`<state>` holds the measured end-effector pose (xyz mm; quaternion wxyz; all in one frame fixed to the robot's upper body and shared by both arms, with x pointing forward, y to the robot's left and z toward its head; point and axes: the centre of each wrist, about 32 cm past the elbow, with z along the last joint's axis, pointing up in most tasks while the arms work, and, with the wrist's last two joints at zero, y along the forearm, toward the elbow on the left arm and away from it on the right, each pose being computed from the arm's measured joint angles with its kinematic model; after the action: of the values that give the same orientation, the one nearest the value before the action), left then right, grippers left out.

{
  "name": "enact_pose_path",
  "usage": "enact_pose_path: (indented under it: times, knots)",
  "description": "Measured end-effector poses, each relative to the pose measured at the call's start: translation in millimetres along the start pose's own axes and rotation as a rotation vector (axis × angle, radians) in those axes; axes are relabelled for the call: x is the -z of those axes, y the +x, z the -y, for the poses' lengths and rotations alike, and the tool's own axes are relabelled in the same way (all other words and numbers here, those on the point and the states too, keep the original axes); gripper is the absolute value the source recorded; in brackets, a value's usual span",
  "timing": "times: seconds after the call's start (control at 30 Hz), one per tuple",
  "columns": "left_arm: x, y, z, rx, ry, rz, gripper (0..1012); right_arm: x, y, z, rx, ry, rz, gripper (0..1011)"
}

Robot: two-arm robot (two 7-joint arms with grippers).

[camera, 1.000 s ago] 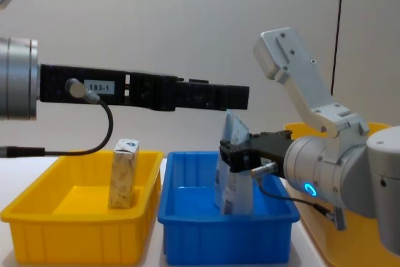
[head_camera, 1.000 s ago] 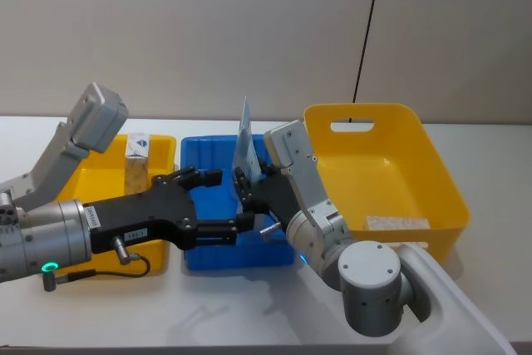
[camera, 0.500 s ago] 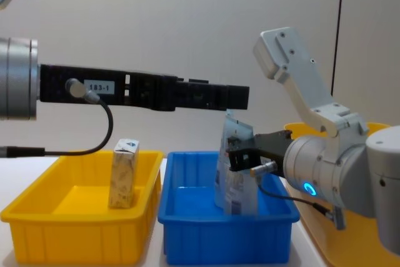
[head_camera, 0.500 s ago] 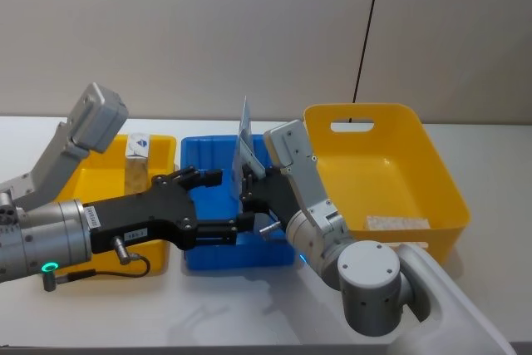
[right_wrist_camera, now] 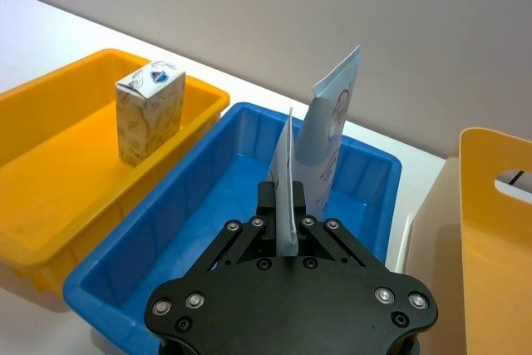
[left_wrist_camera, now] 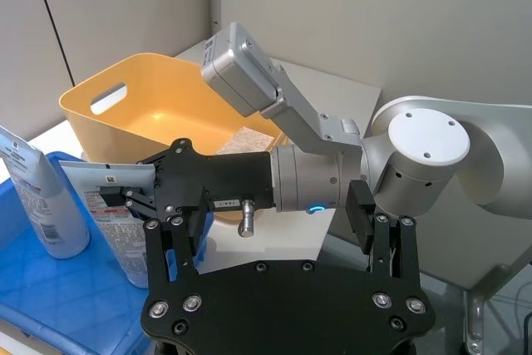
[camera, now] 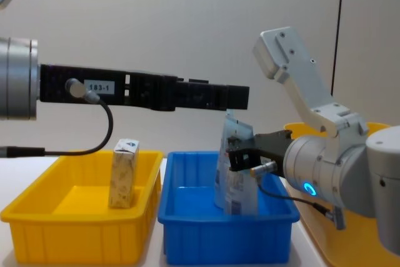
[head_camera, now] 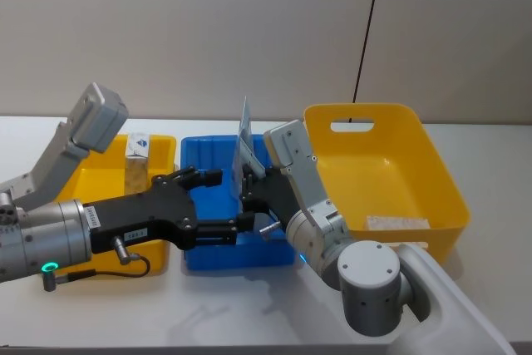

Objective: Bimanual collaborative sorting of washing and personal care products

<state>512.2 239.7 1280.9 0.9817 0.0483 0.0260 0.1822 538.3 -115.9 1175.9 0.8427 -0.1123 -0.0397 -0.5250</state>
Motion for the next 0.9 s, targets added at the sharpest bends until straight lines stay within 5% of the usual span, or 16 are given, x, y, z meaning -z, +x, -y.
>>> enact_pose_path:
  times: [0.43, 0.9]
  knots:
    - [0.0, 0.0, 0.0, 0.0, 0.0, 0.0, 1001, -0.7, 8.2, 4.9, -0.044, 0.044, 0.023, 60]
    - [0.0, 0.0, 0.0, 0.0, 0.0, 0.0, 1001, -14.6, 40.2, 11.9, -0.12, 0.133, 0.076, 60]
